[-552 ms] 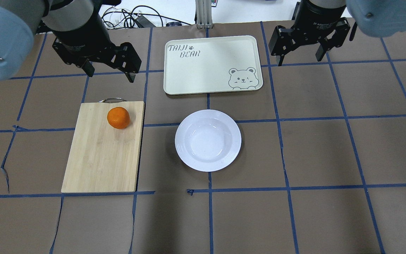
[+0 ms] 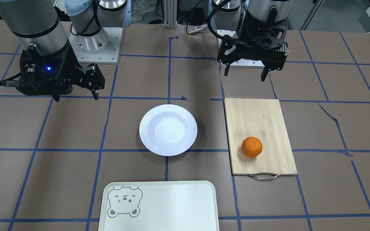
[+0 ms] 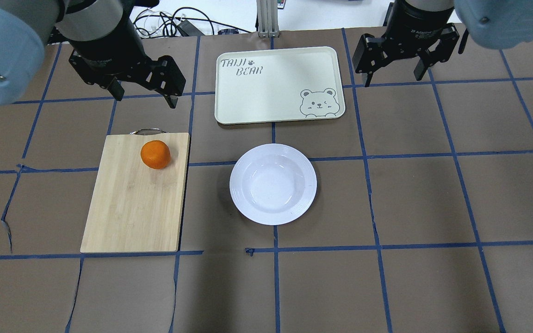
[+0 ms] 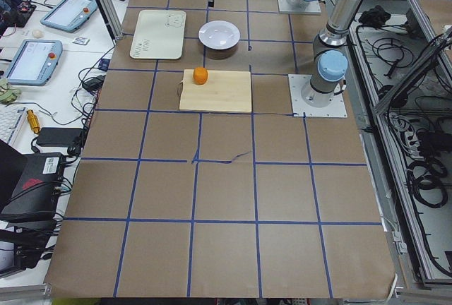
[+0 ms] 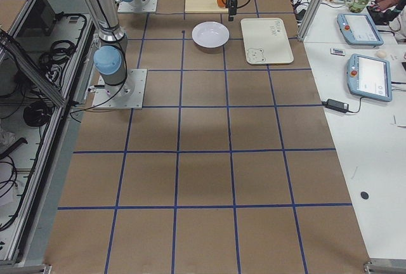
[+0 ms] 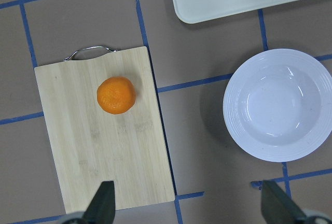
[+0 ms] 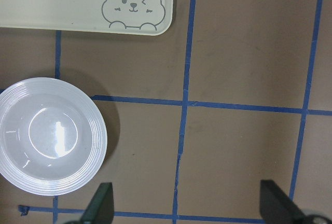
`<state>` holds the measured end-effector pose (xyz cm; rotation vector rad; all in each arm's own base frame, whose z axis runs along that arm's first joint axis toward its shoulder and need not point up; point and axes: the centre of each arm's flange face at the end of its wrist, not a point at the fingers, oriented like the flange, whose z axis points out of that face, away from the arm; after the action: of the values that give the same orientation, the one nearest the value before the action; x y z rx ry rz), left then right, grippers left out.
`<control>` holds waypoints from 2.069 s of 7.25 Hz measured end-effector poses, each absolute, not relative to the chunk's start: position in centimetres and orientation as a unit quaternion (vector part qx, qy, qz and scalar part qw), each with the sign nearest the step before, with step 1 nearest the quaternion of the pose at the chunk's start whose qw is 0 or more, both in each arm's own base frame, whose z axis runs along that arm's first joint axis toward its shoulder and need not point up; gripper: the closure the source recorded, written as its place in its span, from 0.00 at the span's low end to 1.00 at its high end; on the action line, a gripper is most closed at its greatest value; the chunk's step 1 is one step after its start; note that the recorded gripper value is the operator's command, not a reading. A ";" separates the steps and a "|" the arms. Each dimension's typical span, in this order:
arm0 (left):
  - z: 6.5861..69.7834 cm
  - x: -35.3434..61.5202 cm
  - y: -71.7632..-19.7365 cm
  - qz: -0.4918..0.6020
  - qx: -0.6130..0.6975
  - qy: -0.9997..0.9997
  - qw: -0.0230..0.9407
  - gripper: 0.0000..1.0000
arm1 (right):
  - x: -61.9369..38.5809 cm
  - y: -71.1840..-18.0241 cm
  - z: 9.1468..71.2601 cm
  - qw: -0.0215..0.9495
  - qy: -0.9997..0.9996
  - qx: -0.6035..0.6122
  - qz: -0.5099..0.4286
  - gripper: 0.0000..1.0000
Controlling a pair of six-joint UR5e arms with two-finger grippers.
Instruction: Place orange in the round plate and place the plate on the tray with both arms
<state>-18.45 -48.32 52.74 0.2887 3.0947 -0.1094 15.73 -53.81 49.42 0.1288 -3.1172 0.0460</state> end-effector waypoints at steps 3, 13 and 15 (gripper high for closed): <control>52.8 -18.4 -48.3 -0.035 0.093 0.995 0.016 0.00 | 15.7 -53.8 49.4 0.011 -0.999 0.041 0.015 0.00; 52.8 -18.3 -48.3 -0.035 0.092 0.995 0.016 0.00 | 15.7 -53.8 49.4 0.010 -0.999 0.041 0.014 0.00; 50.6 -18.3 -49.6 -0.014 0.091 0.996 0.017 0.00 | 15.7 -53.8 49.4 0.010 -0.999 0.042 0.014 0.00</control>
<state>-18.32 -49.59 50.61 0.2820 3.0944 -0.0426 15.74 -53.82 49.39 0.1299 -3.1190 0.0453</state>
